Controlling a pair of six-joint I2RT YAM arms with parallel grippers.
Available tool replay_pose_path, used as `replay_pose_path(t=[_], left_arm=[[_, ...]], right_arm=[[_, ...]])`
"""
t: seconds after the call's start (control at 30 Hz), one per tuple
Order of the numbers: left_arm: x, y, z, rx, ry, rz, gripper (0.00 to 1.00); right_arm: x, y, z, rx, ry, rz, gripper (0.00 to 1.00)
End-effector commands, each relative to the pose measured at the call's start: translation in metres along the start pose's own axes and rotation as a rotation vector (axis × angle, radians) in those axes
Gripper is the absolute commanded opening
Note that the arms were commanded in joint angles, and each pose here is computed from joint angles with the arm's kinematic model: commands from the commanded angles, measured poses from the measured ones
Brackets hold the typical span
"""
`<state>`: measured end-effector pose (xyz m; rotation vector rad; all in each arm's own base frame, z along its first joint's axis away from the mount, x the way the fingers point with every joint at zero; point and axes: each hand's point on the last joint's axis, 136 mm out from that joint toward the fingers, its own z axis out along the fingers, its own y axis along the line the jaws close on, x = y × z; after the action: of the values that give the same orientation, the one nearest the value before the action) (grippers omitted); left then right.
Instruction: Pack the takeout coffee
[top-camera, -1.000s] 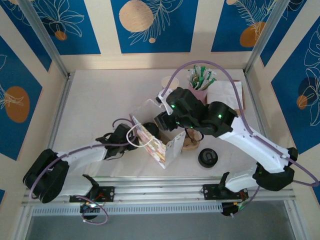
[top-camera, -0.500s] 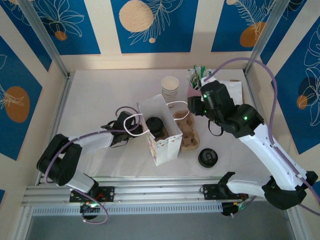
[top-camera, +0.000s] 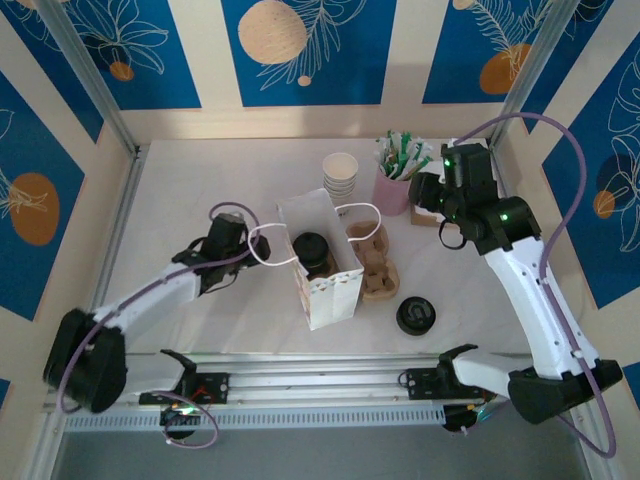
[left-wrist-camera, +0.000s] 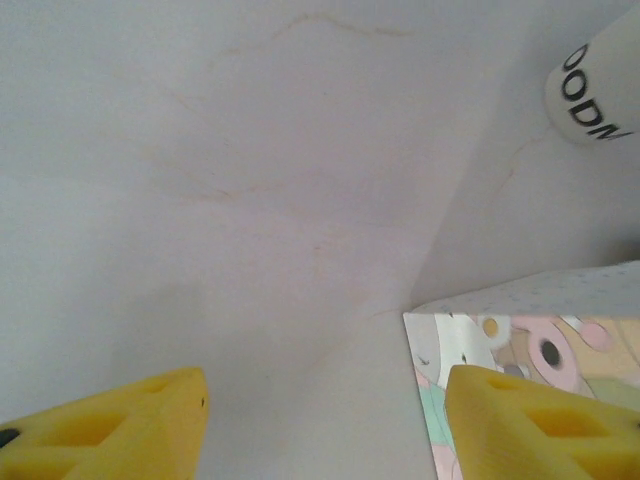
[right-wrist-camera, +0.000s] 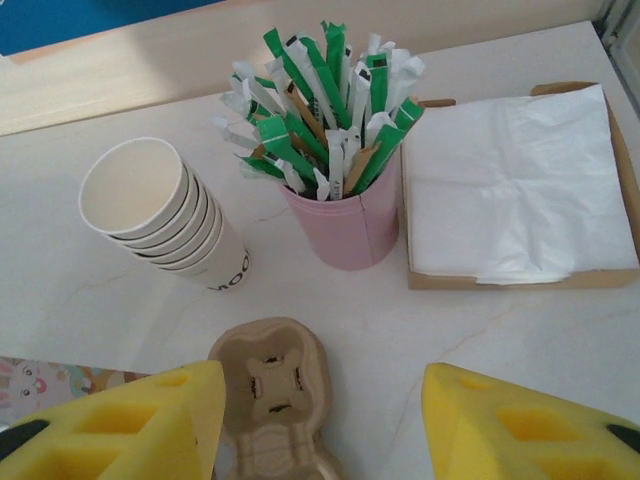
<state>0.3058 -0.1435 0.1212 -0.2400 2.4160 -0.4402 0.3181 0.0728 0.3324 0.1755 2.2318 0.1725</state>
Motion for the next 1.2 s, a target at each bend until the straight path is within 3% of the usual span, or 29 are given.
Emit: replay_pose_path(t=[0.0, 0.3, 0.6, 0.8, 1.17], left_arm=[[0.020, 0.028, -0.021, -0.079, 0.033, 0.073, 0.65], [0.028, 0.023, -0.070, 0.072, -0.056, 0.049, 0.68], [0.027, 0.029, -0.096, 0.074, -0.101, 0.097, 0.72], [0.023, 0.021, -0.117, 0.138, -0.143, 0.128, 0.76], [-0.001, 0.012, -0.168, 0.176, -0.282, 0.226, 0.81]], right_arm=[[-0.016, 0.018, 0.010, -0.078, -0.024, -0.043, 0.55], [-0.042, 0.026, 0.064, -0.035, -0.022, -0.124, 0.45], [-0.049, 0.025, 0.113, -0.026, 0.040, -0.111, 0.43], [-0.044, 0.022, 0.133, -0.006, 0.087, -0.075, 0.36], [-0.051, 0.020, 0.134, 0.018, 0.089, -0.066, 0.09]])
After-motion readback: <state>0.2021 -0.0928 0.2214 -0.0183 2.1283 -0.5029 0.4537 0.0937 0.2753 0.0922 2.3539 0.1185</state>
